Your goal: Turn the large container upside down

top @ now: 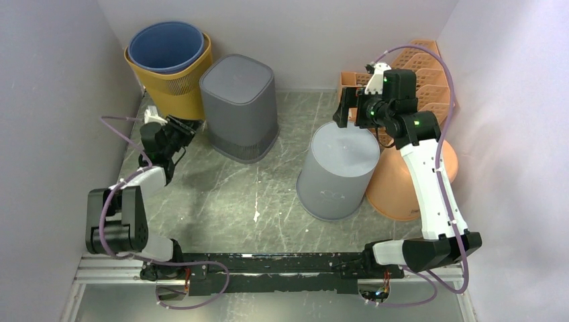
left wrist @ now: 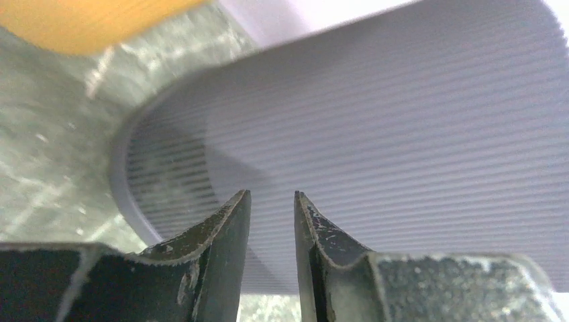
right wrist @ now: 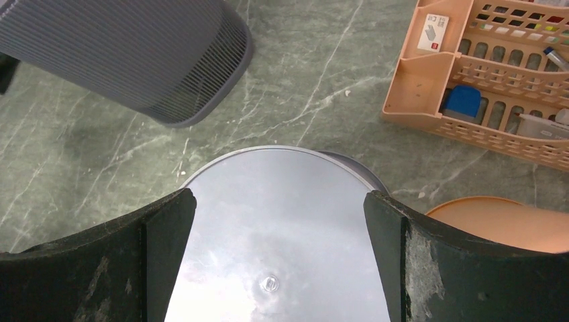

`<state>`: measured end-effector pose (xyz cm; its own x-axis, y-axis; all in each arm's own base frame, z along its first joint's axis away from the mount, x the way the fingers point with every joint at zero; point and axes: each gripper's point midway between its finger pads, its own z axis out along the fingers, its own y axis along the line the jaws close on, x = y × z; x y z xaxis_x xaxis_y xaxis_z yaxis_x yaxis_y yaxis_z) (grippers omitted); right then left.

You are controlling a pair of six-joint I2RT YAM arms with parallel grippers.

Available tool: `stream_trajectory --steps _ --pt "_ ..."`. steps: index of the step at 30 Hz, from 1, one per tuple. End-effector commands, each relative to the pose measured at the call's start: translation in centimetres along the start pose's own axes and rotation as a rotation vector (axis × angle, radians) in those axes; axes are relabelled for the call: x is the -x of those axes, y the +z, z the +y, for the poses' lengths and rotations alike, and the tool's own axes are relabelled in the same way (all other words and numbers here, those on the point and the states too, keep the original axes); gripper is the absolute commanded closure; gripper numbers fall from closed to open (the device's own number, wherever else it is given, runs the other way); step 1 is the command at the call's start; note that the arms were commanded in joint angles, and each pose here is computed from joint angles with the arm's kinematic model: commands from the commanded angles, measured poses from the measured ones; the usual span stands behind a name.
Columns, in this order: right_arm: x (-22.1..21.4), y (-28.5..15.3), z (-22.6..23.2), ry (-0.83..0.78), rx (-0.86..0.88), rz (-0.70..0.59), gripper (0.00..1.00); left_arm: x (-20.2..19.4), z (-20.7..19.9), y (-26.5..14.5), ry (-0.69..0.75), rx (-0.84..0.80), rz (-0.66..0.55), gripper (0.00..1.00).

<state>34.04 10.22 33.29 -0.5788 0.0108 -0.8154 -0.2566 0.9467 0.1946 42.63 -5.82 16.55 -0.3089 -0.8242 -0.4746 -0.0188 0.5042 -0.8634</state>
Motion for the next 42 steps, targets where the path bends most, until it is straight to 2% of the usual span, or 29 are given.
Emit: stream_trajectory --steps 1,6,13,20,27,42 --pt "0.6 -1.2 0.0 0.002 -0.008 -0.036 0.00 2.0 4.8 -1.4 0.141 0.318 -0.039 0.59" --pt "1.0 -0.9 -0.1 0.000 -0.012 -0.037 0.00 2.8 6.2 -1.0 0.141 0.417 -0.057 0.59" --pt "1.4 -0.3 -0.3 -0.006 -0.021 -0.024 0.00 2.6 6.7 0.7 0.116 0.445 -0.111 0.61" --pt "1.2 0.4 -0.8 -0.003 -0.044 0.003 0.00 1.7 6.2 4.1 0.137 0.469 -0.146 0.61" --pt "1.0 0.6 -1.3 0.005 -0.072 0.019 0.00 1.2 5.0 8.2 0.190 0.434 -0.124 0.62" --pt "1.1 1.3 -1.7 0.044 -0.097 0.008 0.00 -11.2 -1.7 15.4 0.189 0.176 0.161 0.61"
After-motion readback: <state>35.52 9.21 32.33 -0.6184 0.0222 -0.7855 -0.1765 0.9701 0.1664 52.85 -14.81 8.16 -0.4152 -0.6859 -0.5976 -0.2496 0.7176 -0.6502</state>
